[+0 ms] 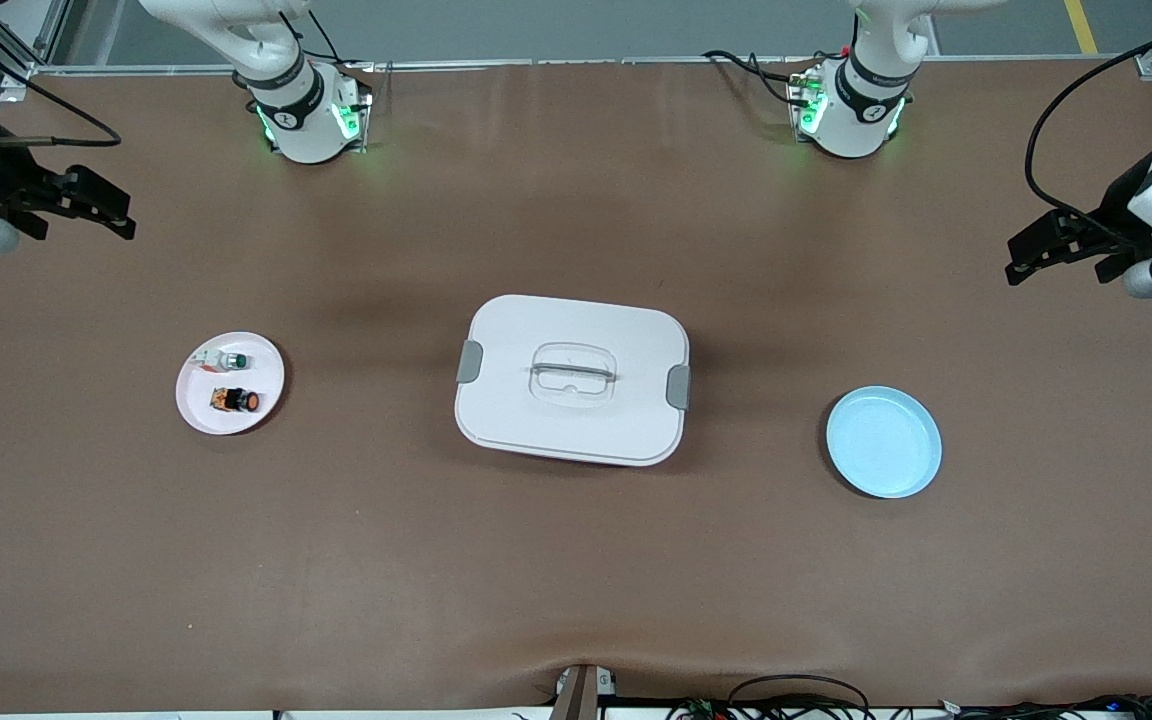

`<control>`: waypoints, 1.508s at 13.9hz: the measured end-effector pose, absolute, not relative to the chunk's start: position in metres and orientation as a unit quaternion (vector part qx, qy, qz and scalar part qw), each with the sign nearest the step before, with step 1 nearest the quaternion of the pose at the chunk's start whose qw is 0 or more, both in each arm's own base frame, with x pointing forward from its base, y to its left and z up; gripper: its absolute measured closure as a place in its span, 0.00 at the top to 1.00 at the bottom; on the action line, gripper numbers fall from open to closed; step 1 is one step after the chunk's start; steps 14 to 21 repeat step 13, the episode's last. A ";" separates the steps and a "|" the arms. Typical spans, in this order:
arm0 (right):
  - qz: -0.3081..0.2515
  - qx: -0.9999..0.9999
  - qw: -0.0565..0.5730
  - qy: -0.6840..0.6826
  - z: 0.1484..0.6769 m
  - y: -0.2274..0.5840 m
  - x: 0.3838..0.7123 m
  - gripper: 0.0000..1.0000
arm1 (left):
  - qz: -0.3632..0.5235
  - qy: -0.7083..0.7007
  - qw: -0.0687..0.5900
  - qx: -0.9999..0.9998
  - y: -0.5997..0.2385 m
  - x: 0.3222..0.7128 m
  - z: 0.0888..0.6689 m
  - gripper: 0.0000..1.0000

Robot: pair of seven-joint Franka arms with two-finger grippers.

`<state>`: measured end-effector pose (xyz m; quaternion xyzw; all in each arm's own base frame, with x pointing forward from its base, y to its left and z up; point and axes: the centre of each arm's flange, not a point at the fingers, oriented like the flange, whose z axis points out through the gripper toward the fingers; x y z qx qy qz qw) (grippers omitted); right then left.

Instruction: Transfer orange switch to right arm and place

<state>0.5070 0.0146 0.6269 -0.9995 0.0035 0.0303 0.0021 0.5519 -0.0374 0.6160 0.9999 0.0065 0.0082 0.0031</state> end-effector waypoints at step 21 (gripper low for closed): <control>0.014 -0.999 0.027 0.036 0.632 0.007 0.509 1.00 | 0.003 -0.016 0.003 1.000 -0.037 0.551 0.615 1.00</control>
